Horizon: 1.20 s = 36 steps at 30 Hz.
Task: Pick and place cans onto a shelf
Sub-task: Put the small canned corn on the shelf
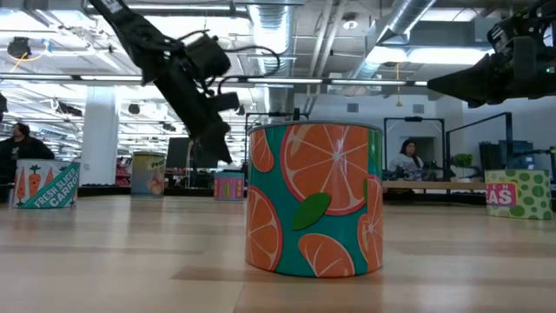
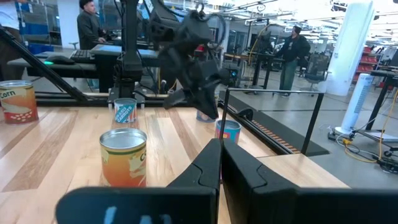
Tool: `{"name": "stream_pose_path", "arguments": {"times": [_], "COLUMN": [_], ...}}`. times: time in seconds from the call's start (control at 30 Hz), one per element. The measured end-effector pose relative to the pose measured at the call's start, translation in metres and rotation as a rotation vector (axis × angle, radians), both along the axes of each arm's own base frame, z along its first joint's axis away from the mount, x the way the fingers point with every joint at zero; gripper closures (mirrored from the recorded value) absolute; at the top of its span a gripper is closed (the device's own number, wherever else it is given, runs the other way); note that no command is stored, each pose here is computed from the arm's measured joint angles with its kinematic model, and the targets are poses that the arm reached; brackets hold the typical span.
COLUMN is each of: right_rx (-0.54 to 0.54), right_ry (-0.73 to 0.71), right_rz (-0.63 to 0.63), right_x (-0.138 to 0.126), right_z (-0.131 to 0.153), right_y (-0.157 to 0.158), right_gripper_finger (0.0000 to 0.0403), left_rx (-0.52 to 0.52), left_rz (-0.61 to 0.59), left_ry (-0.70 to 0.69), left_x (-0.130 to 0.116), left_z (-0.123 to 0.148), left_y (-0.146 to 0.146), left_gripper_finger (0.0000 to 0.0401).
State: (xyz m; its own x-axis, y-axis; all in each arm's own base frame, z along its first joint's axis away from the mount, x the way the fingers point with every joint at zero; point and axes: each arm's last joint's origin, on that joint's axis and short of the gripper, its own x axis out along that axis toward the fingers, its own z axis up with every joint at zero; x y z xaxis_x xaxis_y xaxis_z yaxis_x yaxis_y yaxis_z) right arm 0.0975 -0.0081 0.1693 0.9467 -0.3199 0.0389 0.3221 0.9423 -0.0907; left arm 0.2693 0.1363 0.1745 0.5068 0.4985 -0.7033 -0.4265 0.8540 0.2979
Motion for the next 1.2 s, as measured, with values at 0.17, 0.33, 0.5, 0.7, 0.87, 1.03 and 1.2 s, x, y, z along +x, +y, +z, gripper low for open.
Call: {"name": "stream_pose_path", "arguments": {"times": [0.17,0.33,0.5,0.7,0.87,1.03,1.2], "right_rx": [0.000,0.000,0.000,0.000,0.000,0.000,0.000], "right_ry": [0.001,0.001,0.000,0.000,0.000,0.001,0.001], "right_rz": [0.000,0.000,0.001,0.002,0.001,0.002,0.002], "right_x": [0.000,0.000,0.000,0.000,0.000,0.000,0.000], "right_z": [0.000,0.000,0.000,0.000,0.000,0.000,0.000], "right_y": [0.000,0.000,0.000,0.000,0.000,0.000,0.000], "right_gripper_finger": [0.0364,0.0364,0.0364,0.0364,0.0364,0.0364,0.0364], "left_rx": [0.038,0.110,0.121,0.104,0.097,0.047,-0.136], "left_rz": [-0.017,-0.019,-0.057,-0.091,-0.133,-0.176,-0.348], "left_ry": [0.098,0.160,0.193,0.184,0.187,0.209,0.132], "left_x": [0.007,0.011,0.010,0.008,0.007,0.004,-0.002], "left_z": [-0.015,-0.023,-0.027,-0.026,-0.023,0.002,0.052], "left_y": [0.010,0.014,0.017,0.021,0.021,0.011,-0.010], "left_gripper_finger": [0.0322,0.0273,0.0264,0.0336,0.0390,0.0396,0.0396]}}
